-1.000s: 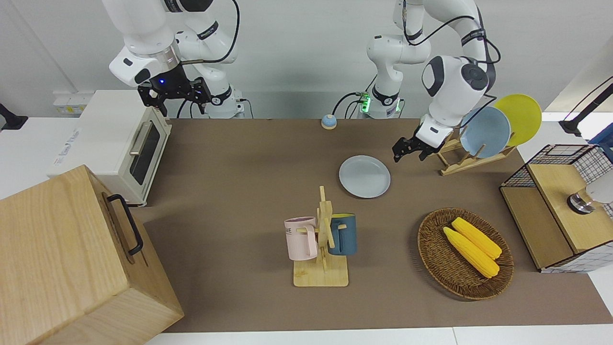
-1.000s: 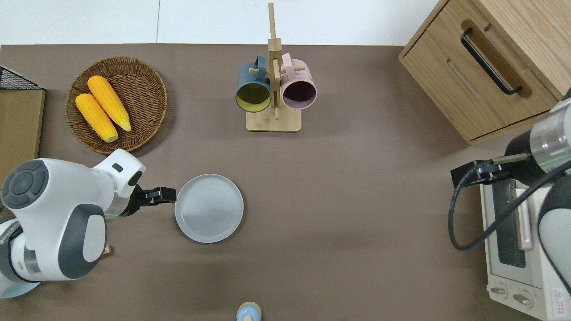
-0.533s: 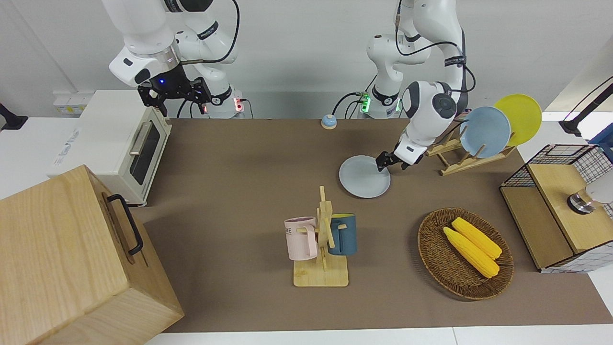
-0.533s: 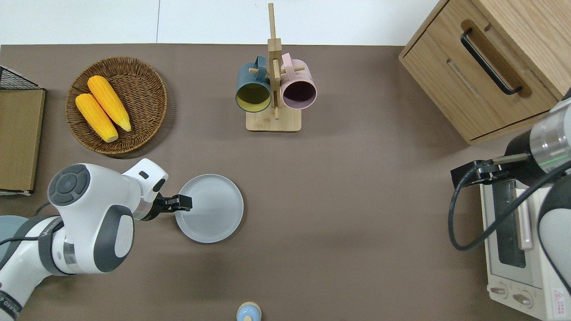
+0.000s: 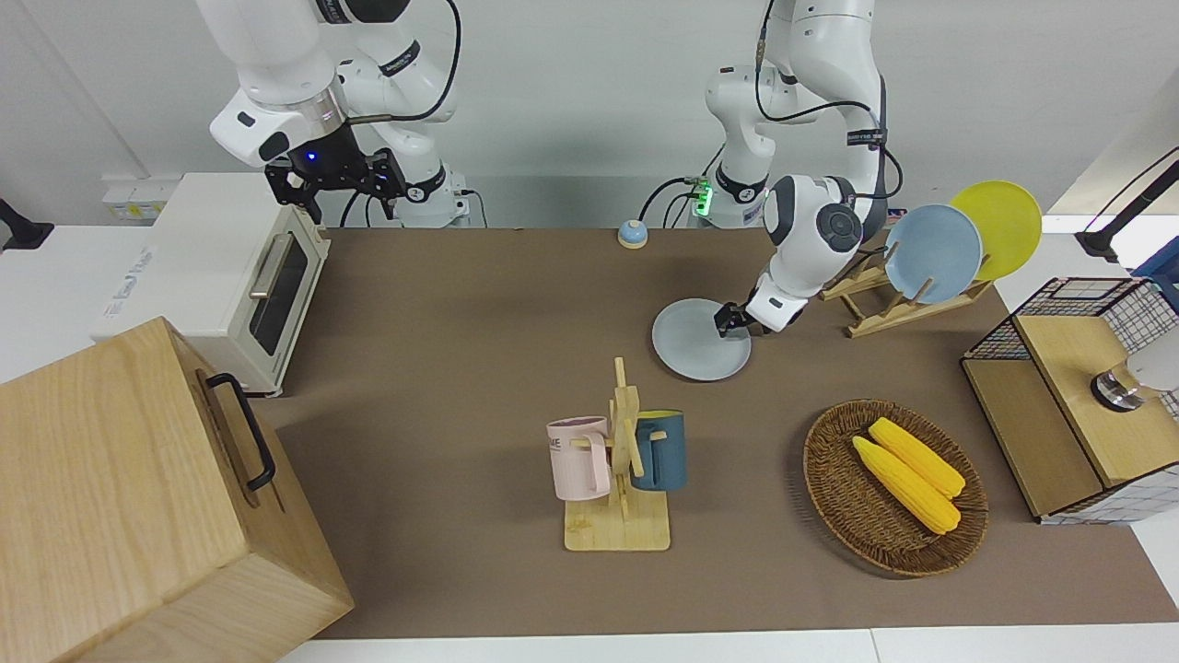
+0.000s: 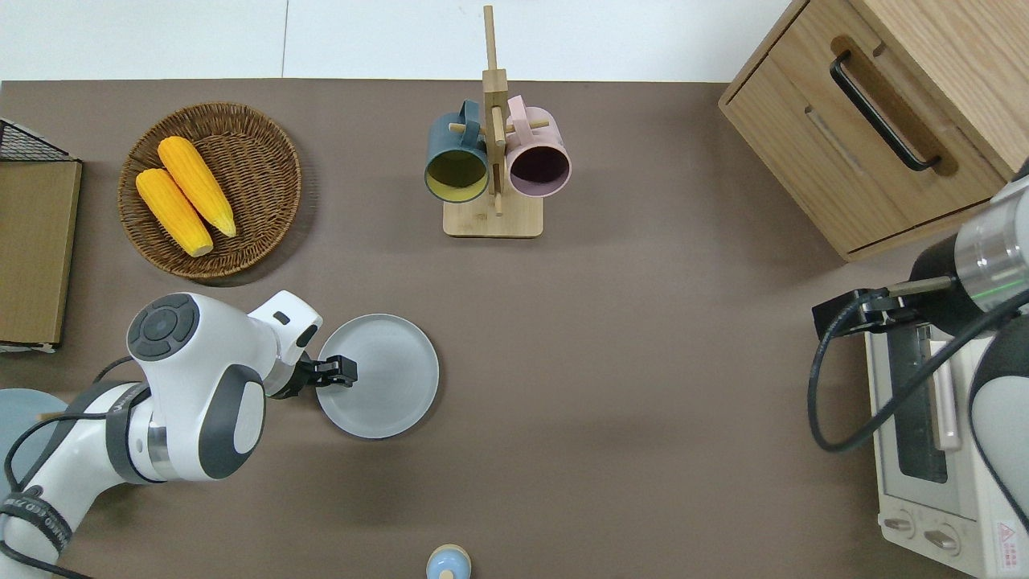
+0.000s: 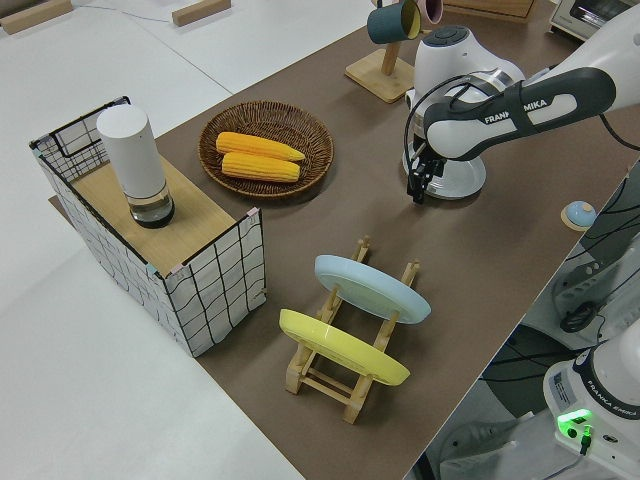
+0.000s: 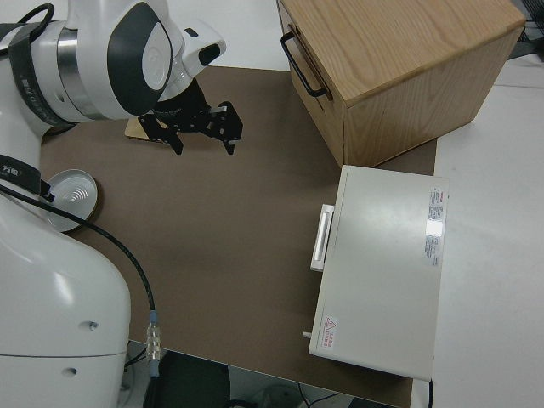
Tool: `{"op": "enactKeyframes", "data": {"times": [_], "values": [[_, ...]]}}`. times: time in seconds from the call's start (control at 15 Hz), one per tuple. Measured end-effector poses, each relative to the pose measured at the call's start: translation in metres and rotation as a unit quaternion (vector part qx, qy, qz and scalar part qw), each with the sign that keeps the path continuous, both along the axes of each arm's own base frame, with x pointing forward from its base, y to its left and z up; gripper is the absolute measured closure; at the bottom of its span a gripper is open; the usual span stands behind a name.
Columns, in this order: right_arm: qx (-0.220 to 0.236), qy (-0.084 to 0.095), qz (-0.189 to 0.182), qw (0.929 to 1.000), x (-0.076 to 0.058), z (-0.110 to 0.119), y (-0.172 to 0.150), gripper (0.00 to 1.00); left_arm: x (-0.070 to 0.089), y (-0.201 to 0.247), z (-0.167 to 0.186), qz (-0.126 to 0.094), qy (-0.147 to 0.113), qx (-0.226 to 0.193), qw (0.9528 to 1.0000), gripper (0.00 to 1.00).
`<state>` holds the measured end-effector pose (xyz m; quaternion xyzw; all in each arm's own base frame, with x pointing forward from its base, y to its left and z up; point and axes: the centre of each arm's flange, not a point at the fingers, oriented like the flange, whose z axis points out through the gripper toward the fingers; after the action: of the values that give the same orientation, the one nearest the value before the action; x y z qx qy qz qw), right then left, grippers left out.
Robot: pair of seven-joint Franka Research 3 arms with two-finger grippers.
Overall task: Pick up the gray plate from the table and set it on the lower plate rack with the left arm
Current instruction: 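Lift the gray plate with the left gripper and carry it toward the rack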
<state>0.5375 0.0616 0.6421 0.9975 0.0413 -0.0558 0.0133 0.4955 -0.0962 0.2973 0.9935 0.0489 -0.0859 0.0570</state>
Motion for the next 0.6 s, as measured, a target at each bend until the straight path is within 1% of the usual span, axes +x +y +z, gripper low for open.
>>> {"op": "enactKeyframes", "data": {"times": [0.13, 0.2, 0.4, 0.47, 0.53, 0.6], "values": [[0.000, 0.000, 0.000, 1.0000, 0.0000, 0.0000, 0.0000, 0.01, 0.0000, -0.0001, -0.0001, 0.010, 0.001, 0.002, 1.0000, 0.34], [0.000, 0.000, 0.000, 1.0000, 0.0000, 0.0000, 0.0000, 0.01, -0.0001, -0.0003, -0.0002, 0.013, 0.002, 0.002, 0.9999, 0.44], [0.000, 0.000, 0.000, 1.0000, 0.0000, 0.0000, 0.0000, 0.01, -0.0004, -0.0017, -0.0003, 0.015, 0.002, 0.003, 0.9999, 0.78], [0.000, 0.000, 0.000, 1.0000, 0.0000, 0.0000, 0.0000, 0.01, -0.0005, -0.0025, -0.0004, 0.015, 0.003, 0.003, 0.9999, 0.85], [0.000, 0.000, 0.000, 1.0000, 0.0000, 0.0000, 0.0000, 0.01, -0.0003, -0.0041, 0.0029, 0.014, 0.001, 0.002, 0.9999, 0.96], [0.000, 0.000, 0.000, 1.0000, 0.0000, 0.0000, 0.0000, 0.01, -0.0003, -0.0043, 0.0039, 0.014, -0.001, 0.001, 0.9999, 0.96]]}}
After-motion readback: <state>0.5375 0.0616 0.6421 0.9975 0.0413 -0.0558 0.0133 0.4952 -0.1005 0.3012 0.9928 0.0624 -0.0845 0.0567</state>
